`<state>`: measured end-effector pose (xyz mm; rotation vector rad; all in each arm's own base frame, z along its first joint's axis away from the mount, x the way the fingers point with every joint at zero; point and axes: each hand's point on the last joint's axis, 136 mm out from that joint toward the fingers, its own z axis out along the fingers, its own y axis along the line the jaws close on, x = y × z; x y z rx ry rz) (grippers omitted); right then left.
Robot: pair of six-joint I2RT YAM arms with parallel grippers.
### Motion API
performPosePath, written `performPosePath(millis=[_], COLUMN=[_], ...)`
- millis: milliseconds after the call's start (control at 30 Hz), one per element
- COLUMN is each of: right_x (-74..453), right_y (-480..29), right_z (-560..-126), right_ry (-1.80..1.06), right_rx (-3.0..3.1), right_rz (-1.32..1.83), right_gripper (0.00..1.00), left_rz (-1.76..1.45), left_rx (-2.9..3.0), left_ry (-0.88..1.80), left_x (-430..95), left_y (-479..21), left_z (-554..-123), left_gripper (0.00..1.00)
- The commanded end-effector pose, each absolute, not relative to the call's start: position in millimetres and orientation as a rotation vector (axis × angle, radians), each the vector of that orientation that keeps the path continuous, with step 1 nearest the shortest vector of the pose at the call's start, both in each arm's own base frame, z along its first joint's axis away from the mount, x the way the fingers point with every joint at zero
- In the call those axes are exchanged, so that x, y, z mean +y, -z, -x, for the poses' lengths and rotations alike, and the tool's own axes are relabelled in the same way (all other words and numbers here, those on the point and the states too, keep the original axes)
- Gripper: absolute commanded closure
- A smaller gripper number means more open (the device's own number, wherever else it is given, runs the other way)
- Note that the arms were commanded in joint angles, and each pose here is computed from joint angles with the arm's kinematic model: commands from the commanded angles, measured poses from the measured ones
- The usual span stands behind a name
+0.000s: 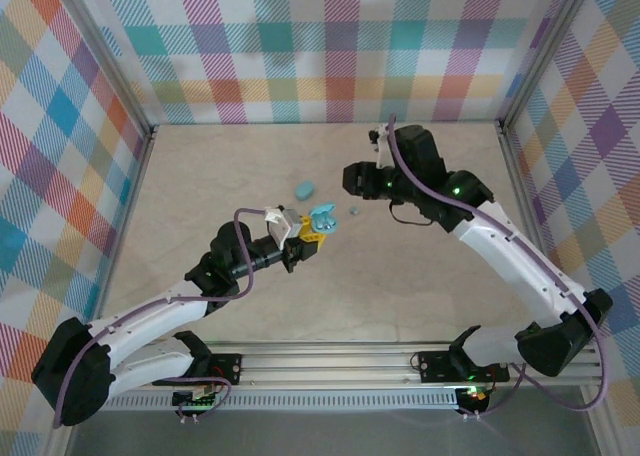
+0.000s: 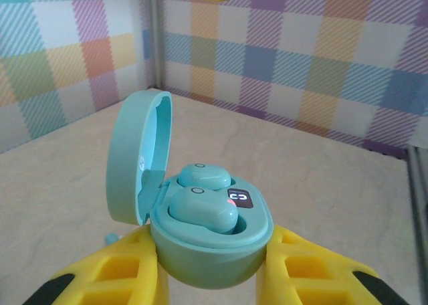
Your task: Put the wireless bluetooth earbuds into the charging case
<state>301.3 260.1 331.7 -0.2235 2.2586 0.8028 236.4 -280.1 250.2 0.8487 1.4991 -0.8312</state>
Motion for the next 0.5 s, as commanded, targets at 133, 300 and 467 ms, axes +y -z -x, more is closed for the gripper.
performPosePath(millis=[133,300,467], right_x=[293,301,303], right_y=[-337,-334,-326], right_z=[-298,-293,-290], right_ry=[-0.987,-1.046,-1.050], right_rx=[2.270,2.280,2.306], right_rz=[0.397,0.438,0.471], right_gripper=[0.60,0.60,0.60], left_rz=[-0.943,-0.943,-0.912], left_rx=[1.382,1.360,1.380], left_ry=[0.968,0.989,0.952], left_x=[-293,-299,-299], left_y=[-291,-301,-306], left_z=[-216,-219,-229], left_gripper=[1.00,1.00,1.00])
